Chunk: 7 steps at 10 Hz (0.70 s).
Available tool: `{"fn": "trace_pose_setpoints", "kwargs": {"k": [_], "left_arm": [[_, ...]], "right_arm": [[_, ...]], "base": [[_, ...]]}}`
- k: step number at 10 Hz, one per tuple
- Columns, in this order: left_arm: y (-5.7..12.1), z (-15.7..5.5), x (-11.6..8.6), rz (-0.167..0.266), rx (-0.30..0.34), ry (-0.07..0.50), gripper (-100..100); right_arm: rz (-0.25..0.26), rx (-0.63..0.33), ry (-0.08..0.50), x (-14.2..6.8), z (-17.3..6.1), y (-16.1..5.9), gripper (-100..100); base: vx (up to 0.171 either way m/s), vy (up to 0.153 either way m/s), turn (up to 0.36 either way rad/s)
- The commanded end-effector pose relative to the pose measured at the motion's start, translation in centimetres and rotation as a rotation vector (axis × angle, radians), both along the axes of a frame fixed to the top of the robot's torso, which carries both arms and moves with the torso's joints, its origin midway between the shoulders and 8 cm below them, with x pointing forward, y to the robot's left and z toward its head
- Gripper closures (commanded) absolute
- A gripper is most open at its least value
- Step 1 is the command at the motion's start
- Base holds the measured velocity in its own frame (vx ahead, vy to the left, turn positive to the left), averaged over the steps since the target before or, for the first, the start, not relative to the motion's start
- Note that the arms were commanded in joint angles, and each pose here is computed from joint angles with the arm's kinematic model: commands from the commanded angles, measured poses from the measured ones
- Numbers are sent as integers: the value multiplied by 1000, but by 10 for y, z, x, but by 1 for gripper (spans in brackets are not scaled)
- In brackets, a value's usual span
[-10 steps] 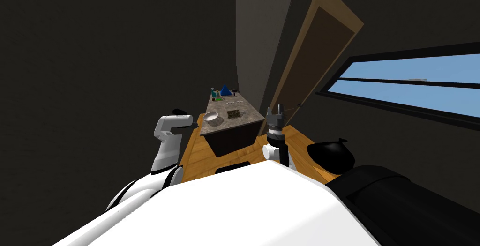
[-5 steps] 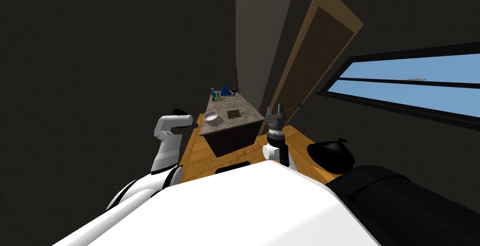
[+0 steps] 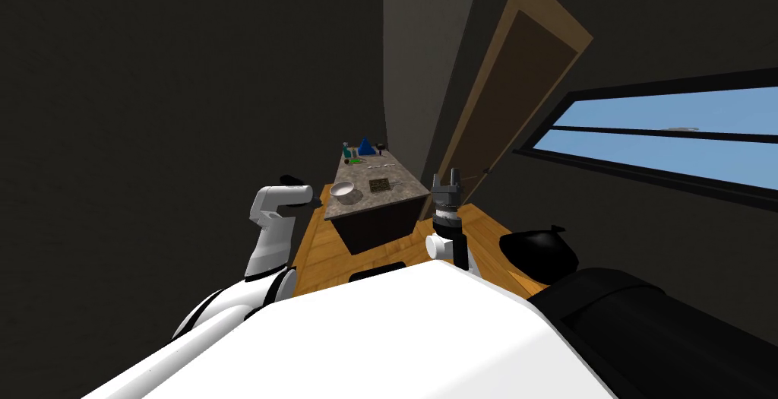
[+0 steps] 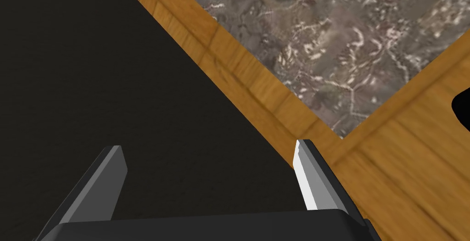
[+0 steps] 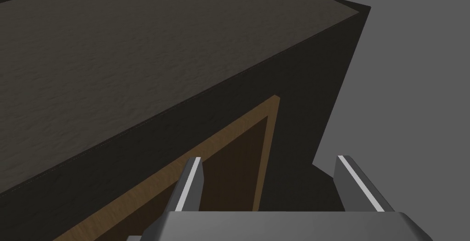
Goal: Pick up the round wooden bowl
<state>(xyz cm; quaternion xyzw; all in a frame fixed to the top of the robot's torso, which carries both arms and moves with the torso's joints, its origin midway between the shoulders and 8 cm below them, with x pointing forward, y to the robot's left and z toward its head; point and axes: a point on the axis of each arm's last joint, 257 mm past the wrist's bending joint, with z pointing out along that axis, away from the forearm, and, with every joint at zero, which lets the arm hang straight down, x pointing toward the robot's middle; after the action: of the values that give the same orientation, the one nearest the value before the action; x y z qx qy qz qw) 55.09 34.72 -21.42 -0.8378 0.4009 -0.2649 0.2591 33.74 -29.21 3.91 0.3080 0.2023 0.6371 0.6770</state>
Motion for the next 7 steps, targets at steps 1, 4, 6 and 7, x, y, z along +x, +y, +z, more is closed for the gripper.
{"fn": "trace_pose_setpoints", "kwargs": {"k": [1,4,6,7], "left_arm": [[-2,0,-1,5,-12,8,-100],[-2,0,-1,5,-12,8,-100],[-2,0,-1,5,-12,8,-100],[-2,0,-1,5,-12,8,-100]], "right_arm": [[0,0,0,0,0,0,0],[0,0,0,0,0,0,0],[0,0,0,0,0,0,0],[0,0,0,0,0,0,0]], "base": [[0,0,0],[0,0,1],[0,0,0],[-4,-4,-12]]}}
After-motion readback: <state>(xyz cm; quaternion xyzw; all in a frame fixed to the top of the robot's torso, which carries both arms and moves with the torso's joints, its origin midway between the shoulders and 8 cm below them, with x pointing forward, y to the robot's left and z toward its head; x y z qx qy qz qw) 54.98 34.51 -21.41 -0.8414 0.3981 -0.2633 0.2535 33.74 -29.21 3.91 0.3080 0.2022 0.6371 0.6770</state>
